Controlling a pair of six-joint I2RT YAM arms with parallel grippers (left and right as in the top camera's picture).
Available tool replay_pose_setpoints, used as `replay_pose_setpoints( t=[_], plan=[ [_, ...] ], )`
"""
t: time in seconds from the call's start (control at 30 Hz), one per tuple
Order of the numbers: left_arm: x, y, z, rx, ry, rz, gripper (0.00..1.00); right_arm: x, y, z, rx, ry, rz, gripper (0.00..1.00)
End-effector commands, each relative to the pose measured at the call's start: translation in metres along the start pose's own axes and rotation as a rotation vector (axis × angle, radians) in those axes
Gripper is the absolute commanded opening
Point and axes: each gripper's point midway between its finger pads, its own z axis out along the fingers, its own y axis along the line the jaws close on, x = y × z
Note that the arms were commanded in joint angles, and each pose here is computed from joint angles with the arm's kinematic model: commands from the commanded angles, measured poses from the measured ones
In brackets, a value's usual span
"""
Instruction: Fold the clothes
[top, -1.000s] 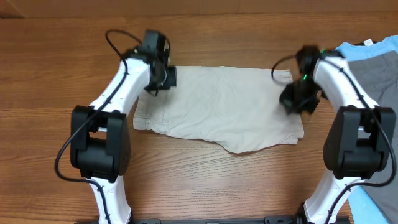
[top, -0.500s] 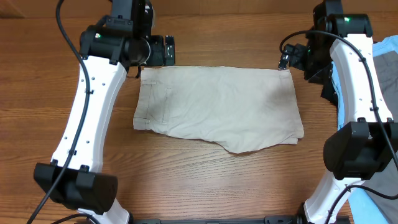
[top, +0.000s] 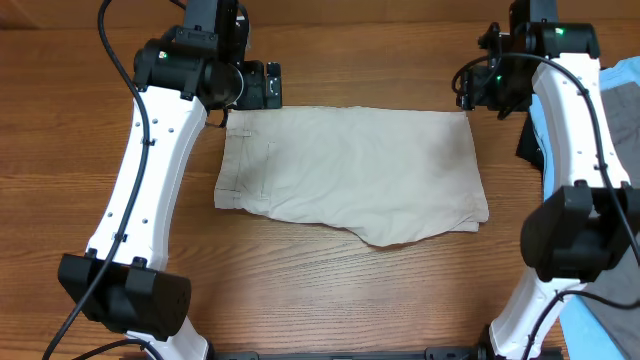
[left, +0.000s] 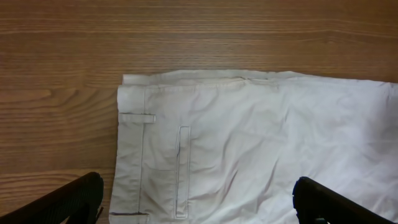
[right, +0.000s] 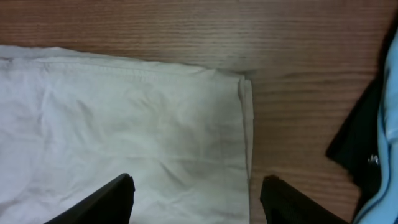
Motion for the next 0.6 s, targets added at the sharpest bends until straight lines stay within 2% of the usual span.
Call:
replay_pose_setpoints(
  t=[0.0, 0.03, 0.23, 0.57],
  plan=[
    [0.0, 0.005, 0.002, -0.017, 0.001, 0.004, 1.0, -0.007, -0.003, 0.023, -0.015, 0.013, -0.11, 0.66],
    [0.0, 0.005, 0.002, -0.017, 0.001, 0.004, 1.0, -0.009, -0.004, 0.029, -0.015, 0.012, -0.125, 0.62],
    [0.0, 0.005, 0.002, -0.017, 0.001, 0.004, 1.0, -0.019, -0.011, 0.056, -0.011, 0.005, -0.149, 0.58],
    [0.0, 0.005, 0.002, -0.017, 0.001, 0.004, 1.0, -0.021, -0.032, 0.105, -0.004, 0.031, -0.15, 0.58]
  ],
)
